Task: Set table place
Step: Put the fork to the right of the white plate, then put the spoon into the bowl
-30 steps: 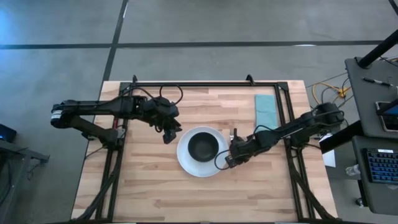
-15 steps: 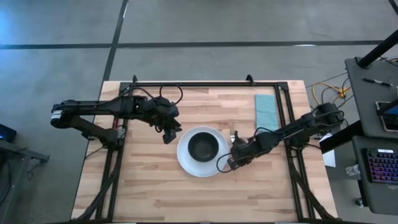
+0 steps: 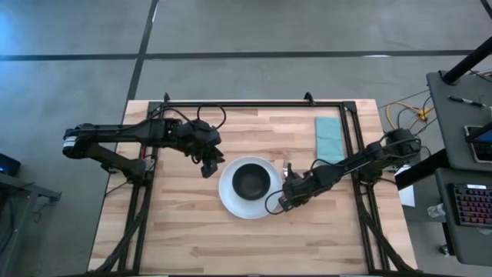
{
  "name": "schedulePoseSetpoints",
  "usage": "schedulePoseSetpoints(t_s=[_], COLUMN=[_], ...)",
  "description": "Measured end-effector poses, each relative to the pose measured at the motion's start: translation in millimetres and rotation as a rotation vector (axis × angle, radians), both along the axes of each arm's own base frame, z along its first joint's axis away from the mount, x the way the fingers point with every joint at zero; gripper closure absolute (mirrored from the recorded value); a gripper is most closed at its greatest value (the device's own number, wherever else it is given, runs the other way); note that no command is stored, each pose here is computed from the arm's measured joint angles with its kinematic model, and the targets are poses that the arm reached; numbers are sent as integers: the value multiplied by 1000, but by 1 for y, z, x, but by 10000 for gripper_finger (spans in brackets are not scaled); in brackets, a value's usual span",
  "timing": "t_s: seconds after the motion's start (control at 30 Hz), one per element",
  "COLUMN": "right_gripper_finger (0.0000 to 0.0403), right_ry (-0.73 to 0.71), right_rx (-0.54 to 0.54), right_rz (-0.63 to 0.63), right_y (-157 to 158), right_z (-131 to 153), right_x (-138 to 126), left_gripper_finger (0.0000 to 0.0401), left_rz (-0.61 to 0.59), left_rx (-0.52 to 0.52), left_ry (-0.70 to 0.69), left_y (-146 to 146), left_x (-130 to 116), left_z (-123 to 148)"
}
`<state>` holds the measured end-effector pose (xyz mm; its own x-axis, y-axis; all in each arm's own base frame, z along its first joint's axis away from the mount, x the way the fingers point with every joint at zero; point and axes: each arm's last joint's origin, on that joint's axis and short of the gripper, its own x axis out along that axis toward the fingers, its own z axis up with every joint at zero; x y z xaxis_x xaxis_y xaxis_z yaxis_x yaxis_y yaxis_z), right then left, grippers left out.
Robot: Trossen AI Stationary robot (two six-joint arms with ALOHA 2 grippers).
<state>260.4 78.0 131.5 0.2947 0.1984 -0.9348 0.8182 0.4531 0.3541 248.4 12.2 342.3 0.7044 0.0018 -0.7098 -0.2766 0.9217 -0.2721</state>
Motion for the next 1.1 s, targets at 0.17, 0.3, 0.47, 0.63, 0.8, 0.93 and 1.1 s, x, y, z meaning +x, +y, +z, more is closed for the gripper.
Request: schedulePoseSetpoints(t_s=[0.17,0.3,0.47,0.63,0.8,0.93,1.1], right_gripper_finger=[394,394,394,393,364,323,274], right_ry=[14,-6,-133,-274,-390,-417,-406], right_rx=[-49,-119,-185,-263,-331,-354,-368], right_rz=[-17,-76,-120,-130,-180,-185,-164], right_y=[-3,-7,-13,-20,-27,-32,-36], right_z=[5,16,40,68,95,109,117], right_x=[-6,-11,-16,-25,-40,-55,-70], left_gripper_finger=[312,312,312,312,310,293,263], left_rz=[0,0,-56,-131,-182,-272,-320], left_rx=[0,0,47,107,114,175,473], left_ry=[0,-1,34,203,486,744,953], left_y=[0,0,0,6,22,37,55], left_x=[0,0,-2,-8,-9,-3,15], left_z=[0,0,-2,-16,-44,-72,-99])
